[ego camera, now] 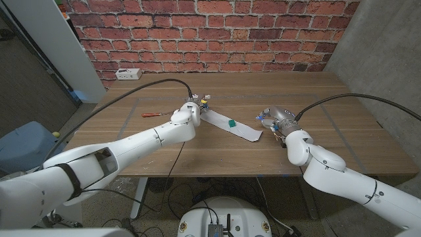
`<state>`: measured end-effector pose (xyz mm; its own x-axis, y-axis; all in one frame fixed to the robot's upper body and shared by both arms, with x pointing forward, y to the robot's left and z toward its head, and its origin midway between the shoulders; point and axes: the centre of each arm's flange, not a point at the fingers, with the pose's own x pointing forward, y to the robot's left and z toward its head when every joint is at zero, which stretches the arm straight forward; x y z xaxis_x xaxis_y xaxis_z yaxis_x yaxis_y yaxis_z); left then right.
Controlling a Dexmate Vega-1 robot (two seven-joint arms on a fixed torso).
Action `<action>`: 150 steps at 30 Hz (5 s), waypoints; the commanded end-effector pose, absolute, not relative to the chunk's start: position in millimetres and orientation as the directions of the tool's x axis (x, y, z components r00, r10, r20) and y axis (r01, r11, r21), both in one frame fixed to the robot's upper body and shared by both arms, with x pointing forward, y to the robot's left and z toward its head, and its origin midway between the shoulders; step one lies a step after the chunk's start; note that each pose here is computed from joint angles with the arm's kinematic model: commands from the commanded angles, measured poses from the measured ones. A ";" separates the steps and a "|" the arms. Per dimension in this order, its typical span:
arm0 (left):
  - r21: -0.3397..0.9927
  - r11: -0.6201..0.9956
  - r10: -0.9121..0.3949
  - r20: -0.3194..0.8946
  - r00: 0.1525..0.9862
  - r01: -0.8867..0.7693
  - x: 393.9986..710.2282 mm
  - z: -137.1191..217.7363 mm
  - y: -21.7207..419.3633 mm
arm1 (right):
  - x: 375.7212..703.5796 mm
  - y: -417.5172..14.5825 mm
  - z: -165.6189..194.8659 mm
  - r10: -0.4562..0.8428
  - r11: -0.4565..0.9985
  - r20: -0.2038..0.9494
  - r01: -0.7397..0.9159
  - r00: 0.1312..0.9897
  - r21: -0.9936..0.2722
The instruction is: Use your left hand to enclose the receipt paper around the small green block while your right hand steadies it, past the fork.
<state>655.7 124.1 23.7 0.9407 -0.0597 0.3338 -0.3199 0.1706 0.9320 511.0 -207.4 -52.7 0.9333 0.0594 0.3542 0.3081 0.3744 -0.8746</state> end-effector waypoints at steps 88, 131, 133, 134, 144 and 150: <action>0.979 -0.193 0.053 0.076 0.996 -0.064 675.0 20.8 65.0 | 513.7 -223.1 -58.4 0.017 0.419 0.397 0.354 0.918 -0.836; 0.889 0.026 -0.063 0.457 0.887 -0.456 623.2 61.6 73.2 | 493.1 -227.4 -59.1 -0.043 0.391 0.403 0.386 0.914 -0.835; 0.896 -0.015 -0.069 0.443 0.894 -0.444 621.3 64.0 73.0 | 491.6 -228.0 -60.3 -0.038 0.387 0.389 0.373 0.920 -0.843; 0.891 -0.038 -0.081 0.448 0.890 -0.452 620.4 64.3 73.4 | 490.6 -228.4 -60.7 -0.043 0.388 0.384 0.370 0.922 -0.844; 0.728 -0.346 -0.284 0.521 0.805 -0.592 611.1 61.5 88.2 | 483.5 -230.5 -67.9 -0.061 0.401 0.377 0.369 0.924 -0.839; 0.751 -0.379 -0.335 0.433 0.837 -0.540 612.4 60.9 97.3 | 479.8 -227.4 -70.1 -0.061 0.403 0.367 0.359 0.928 -0.842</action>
